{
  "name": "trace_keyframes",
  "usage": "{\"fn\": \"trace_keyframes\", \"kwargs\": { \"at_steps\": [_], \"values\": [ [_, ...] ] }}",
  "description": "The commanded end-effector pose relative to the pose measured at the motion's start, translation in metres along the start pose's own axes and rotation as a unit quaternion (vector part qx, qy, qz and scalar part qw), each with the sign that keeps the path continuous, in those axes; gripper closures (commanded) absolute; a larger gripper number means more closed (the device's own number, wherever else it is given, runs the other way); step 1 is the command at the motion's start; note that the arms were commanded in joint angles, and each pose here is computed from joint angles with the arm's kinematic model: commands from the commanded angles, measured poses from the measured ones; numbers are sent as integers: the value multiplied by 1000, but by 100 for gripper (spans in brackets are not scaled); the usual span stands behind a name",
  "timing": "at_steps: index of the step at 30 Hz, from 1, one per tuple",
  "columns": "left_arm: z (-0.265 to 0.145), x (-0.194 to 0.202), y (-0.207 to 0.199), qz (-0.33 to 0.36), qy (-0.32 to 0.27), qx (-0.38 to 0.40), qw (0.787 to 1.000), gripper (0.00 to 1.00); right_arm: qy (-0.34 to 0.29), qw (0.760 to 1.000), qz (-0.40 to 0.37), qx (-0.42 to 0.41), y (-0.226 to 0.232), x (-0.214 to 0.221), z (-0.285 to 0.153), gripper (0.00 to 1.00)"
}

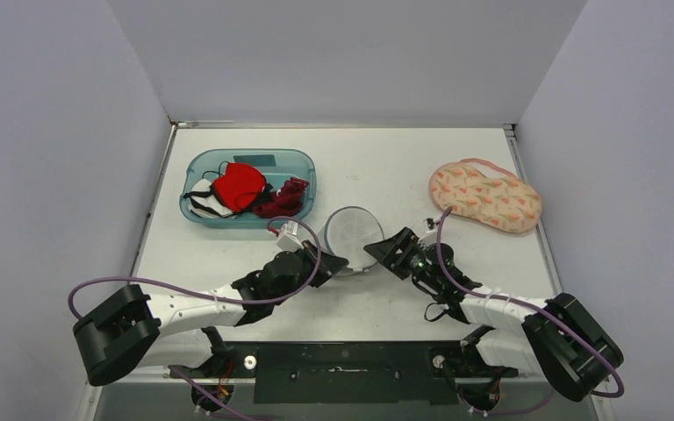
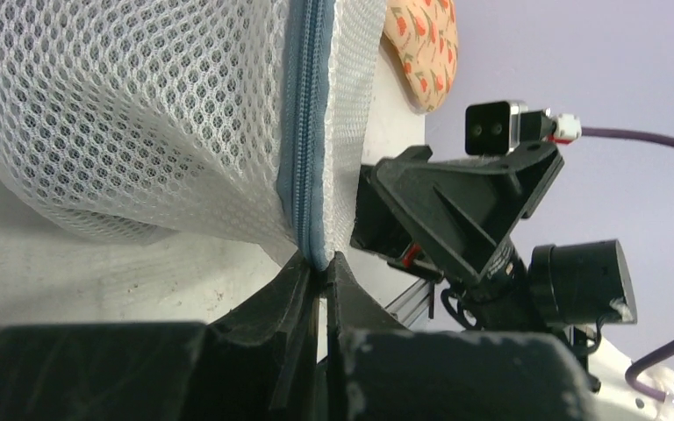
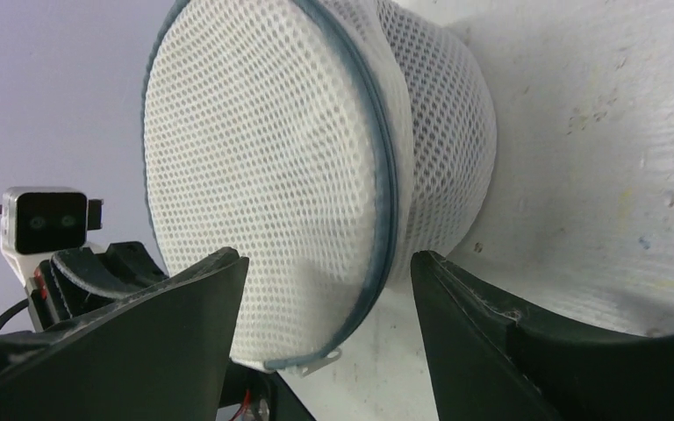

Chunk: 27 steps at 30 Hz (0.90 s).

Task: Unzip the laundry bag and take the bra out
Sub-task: Unzip the laundry bag at the center of the board.

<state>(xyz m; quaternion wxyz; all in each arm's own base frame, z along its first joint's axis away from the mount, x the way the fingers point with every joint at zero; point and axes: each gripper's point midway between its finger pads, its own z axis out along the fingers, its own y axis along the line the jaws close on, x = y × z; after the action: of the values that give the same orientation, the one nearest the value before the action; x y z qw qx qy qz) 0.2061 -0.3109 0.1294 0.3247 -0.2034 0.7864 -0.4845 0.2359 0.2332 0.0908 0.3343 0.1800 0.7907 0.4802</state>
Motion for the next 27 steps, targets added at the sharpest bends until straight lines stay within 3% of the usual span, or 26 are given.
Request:
{"fn": "trace_keyframes", "kwargs": {
  "at_steps": [1,7,13,17,19,20,24,27],
  "values": [
    [-3,7,-34,11,26,60,998,100,-1,999,-32,-27,19,-18,7,30],
    [-5,17,-48,32,56,95,993,100,51,995,-70,-49,23,-12,2,36],
    [0,19,-55,47,76,105,990,100,55,993,-90,-47,21,-12,-9,51],
    [4,19,-54,51,93,108,989,100,49,994,-89,-40,14,-14,-16,69],
    [6,19,-52,52,96,105,988,98,47,995,-86,-37,11,-13,-19,87],
    [6,19,-51,53,97,104,988,93,45,995,-82,-34,9,-13,-20,94],
    [3,19,-47,59,97,102,988,47,37,997,-65,-34,7,-12,-25,95],
    [0,18,-41,63,94,91,989,24,22,998,-46,-36,7,-15,-27,95]
  ]
}}
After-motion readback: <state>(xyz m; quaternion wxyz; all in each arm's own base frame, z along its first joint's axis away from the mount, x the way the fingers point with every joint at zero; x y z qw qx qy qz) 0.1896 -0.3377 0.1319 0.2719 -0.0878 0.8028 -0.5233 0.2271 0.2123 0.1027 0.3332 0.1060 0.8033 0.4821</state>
